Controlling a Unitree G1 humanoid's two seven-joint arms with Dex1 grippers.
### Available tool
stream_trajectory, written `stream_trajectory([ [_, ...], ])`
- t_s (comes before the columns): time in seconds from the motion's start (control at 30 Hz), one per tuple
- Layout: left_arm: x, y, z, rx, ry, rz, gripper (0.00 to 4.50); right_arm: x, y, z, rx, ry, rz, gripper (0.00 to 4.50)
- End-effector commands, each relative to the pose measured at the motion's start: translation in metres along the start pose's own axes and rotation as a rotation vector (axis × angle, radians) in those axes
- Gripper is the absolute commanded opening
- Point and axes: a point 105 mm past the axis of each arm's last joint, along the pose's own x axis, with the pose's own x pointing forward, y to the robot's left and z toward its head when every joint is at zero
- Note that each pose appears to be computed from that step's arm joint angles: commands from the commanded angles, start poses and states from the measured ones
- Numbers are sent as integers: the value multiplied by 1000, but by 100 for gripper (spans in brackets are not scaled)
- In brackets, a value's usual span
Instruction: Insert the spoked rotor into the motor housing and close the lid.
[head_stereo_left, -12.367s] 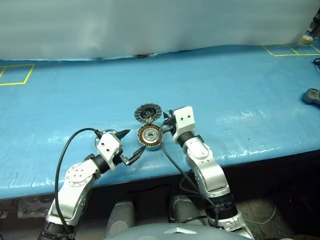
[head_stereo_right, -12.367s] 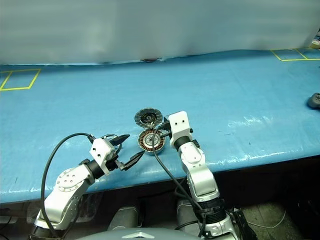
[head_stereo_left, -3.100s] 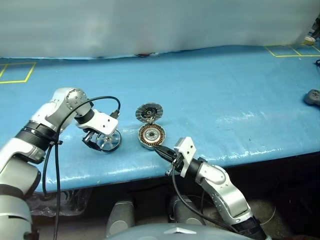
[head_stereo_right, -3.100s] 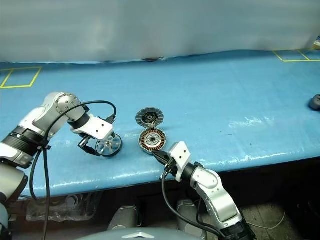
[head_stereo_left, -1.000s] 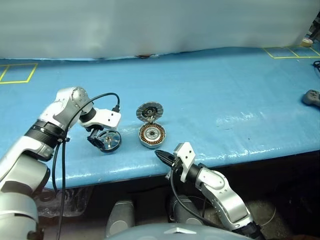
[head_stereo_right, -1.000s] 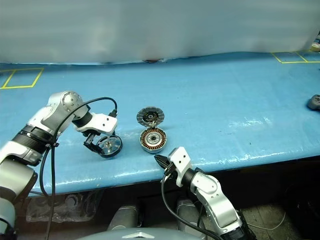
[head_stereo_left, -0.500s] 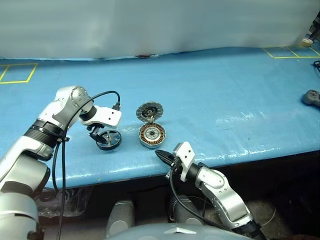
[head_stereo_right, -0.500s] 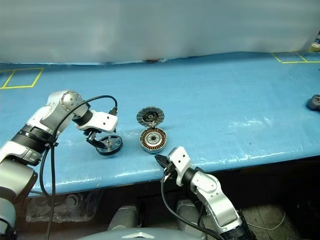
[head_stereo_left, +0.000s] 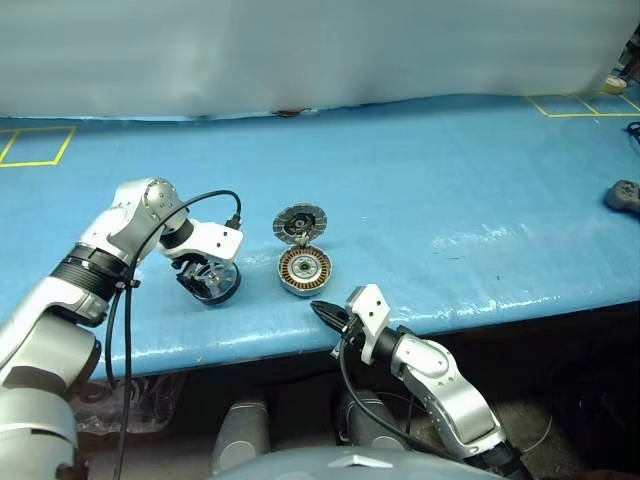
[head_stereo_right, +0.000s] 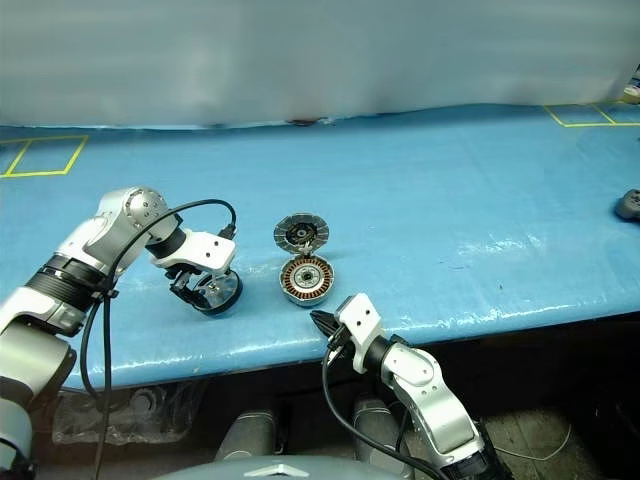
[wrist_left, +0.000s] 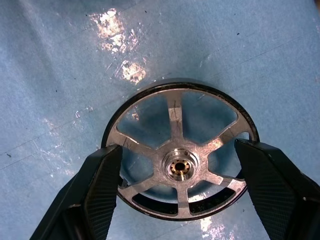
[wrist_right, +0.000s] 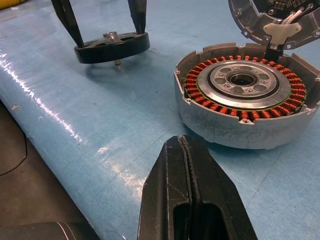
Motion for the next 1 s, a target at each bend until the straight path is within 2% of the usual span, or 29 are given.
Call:
stream_trajectory([
  [0.03,-3,2,3,11,0,5,390,0,1,8,-11,-28,-4,0],
  [0.43,-6,4,1,1,12,16,390,-1,1,8,-11,-28,-13,0],
  [0.53,-4,1,1,-2,13,3,336,0,1,8,-12,-30,-13,0],
  [0.67,-3,0,0,-5,20,-1,205,-1,1,8,-11,-29,-14,0],
  [0.73,-3,0,-2,-8,27,-2,153,-1,1,7,-11,-27,-16,0],
  [1.0,-3,2,-1,-4,25,14,153,-1,0,8,-10,-27,-15,0],
])
